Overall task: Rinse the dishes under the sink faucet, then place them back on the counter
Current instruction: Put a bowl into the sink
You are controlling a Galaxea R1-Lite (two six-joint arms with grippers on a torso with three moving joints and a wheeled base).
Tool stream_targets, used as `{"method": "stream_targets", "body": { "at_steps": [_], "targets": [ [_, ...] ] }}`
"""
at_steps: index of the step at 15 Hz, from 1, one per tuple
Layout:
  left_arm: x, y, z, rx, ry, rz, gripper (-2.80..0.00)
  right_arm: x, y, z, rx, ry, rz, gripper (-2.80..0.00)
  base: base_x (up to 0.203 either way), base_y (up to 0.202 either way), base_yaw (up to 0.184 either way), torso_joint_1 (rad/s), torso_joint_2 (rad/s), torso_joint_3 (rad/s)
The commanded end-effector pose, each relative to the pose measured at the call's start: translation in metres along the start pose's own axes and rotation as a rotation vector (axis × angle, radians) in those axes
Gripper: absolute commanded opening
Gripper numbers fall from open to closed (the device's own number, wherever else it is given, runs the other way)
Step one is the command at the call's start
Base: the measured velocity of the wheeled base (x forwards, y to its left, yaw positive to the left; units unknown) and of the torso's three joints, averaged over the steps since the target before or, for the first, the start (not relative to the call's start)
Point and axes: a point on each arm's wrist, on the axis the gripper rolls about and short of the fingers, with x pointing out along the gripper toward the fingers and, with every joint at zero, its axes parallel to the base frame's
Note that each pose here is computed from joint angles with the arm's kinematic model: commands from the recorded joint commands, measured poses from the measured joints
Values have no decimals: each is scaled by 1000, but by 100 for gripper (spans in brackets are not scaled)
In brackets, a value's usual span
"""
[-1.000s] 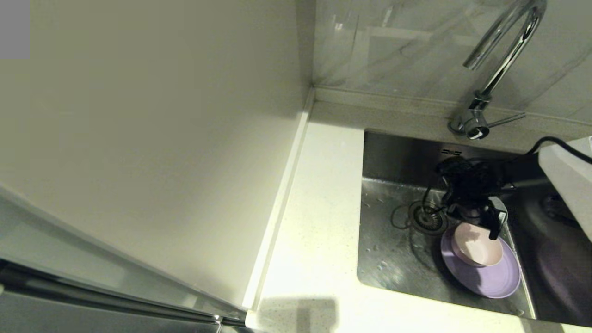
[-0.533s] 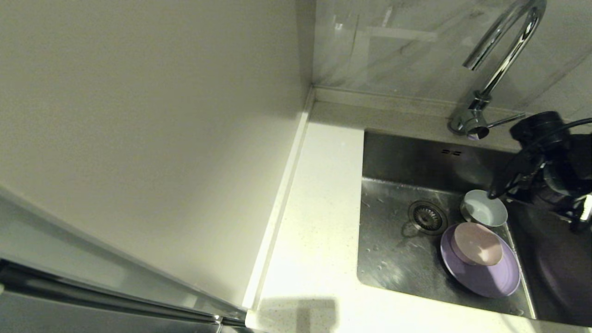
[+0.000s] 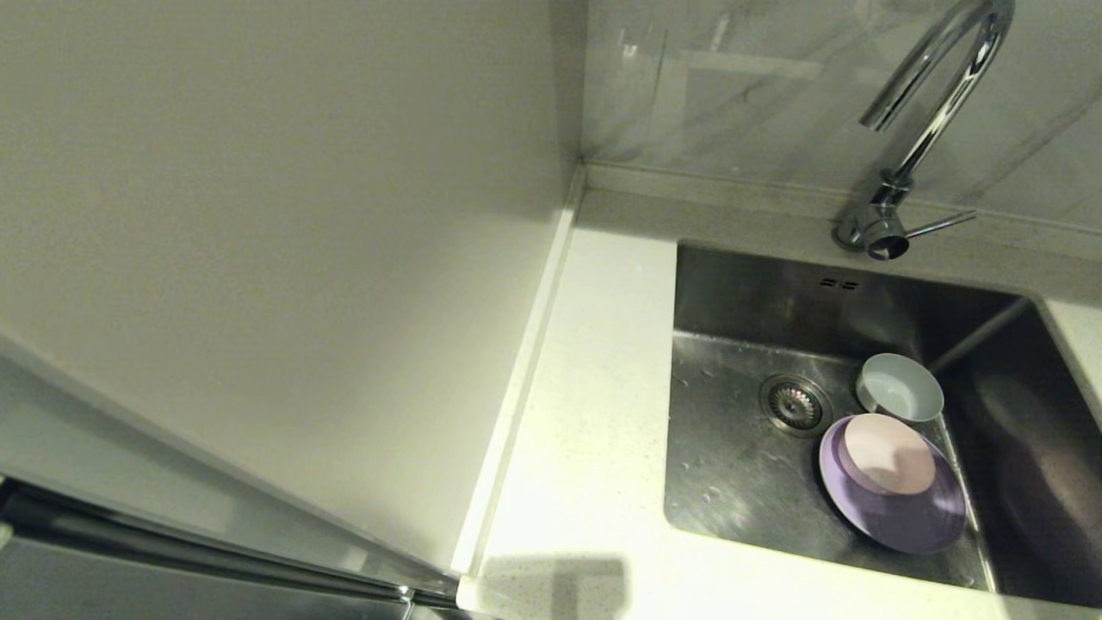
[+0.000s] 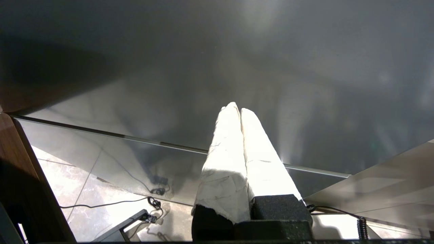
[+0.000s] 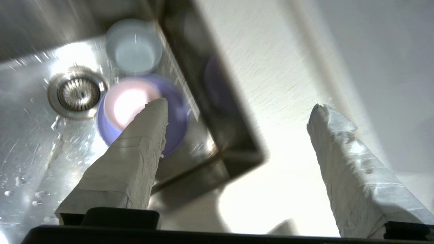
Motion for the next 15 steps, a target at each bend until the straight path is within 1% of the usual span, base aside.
{"method": "stream_targets", "body": {
  "at_steps": [1, 3, 5, 11, 15],
  "targets": [
    [0, 0, -1, -1, 3, 0, -280, -63, -48, -10, 26, -208, 42, 0, 0, 0, 0, 0, 0, 0],
    [0, 0, -1, -1, 4, 0, -280, -93, -68, -13, -16, -306, 74, 0, 0, 0, 0, 0, 0, 0],
    [0, 0, -1, -1, 4, 0, -280, -112, -81, -16, -41, -357, 95, 0, 0, 0, 0, 0, 0, 0],
    [0, 0, -1, -1, 3, 0, -280, -135, -100, -36, -61, -409, 130, 0, 0, 0, 0, 0, 0, 0],
    [0, 0, -1, -1, 2, 0, -280, -143, -111, -57, -85, -391, 147, 0, 0, 0, 0, 0, 0, 0]
  ]
}}
